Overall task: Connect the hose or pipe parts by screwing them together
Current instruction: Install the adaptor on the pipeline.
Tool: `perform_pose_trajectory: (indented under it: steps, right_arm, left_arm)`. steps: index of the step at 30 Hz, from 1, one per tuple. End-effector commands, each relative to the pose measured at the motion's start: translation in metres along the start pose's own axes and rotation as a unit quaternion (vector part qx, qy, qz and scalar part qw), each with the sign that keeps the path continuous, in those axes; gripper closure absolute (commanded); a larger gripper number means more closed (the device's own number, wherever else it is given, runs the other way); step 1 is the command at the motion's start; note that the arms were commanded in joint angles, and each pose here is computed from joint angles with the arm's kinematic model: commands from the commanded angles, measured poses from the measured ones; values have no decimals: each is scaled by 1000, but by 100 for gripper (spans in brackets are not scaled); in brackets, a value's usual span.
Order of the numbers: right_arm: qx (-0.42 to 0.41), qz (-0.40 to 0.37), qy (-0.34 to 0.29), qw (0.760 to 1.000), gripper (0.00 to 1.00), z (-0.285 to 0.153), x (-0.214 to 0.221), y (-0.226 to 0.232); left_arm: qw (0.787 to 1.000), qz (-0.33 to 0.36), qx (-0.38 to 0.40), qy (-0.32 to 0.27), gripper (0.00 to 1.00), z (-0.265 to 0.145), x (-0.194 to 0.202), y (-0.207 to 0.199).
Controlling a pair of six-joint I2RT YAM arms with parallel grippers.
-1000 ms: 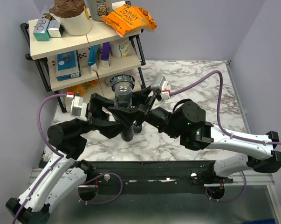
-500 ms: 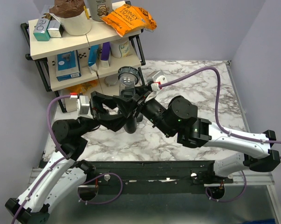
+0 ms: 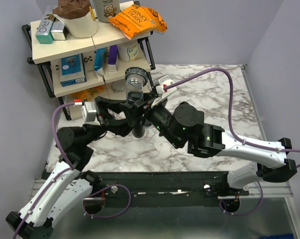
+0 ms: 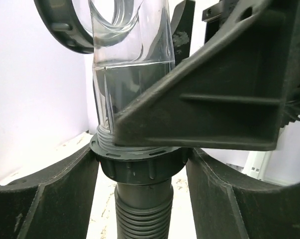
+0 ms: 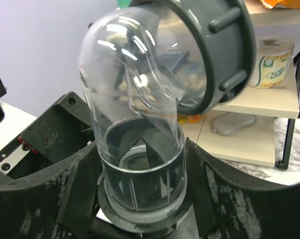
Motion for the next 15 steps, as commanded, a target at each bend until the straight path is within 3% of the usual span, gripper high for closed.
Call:
perform_pose_trajectory:
  steps: [1, 4, 8, 12, 15]
  right_arm:
    - [7, -4, 11, 1000, 1, -17, -7, -11]
    - [-28, -30, 16, 999, 0, -27, -10, -13]
    - [-168, -34, 9, 985, 0, -58, -37, -22]
    - [-364, -80, -5, 928, 0, -96, -43, -13]
    - [-371, -107, -8, 922, 0, -96, -56, -18]
  left_arm:
    - [998, 40, -17, -41, 100, -1, -18, 4]
    - [999, 39, 0, -35, 100, -2, -20, -3]
    - [999, 28, 33, -16, 100, -3, -15, -15]
    - [992, 6, 126, 24, 100, -8, -9, -44]
    - [983, -12, 177, 49, 100, -12, -7, -60]
Point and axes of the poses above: each gripper's point midway between its finger pads, its own z axis out along the fingers, its own y axis along the line the jaws close on, x = y × z, the point moved 3 cm from there along -z, back along the fingers, and after that the axes turned 5 degrees about -z, right-handed, at the moved point
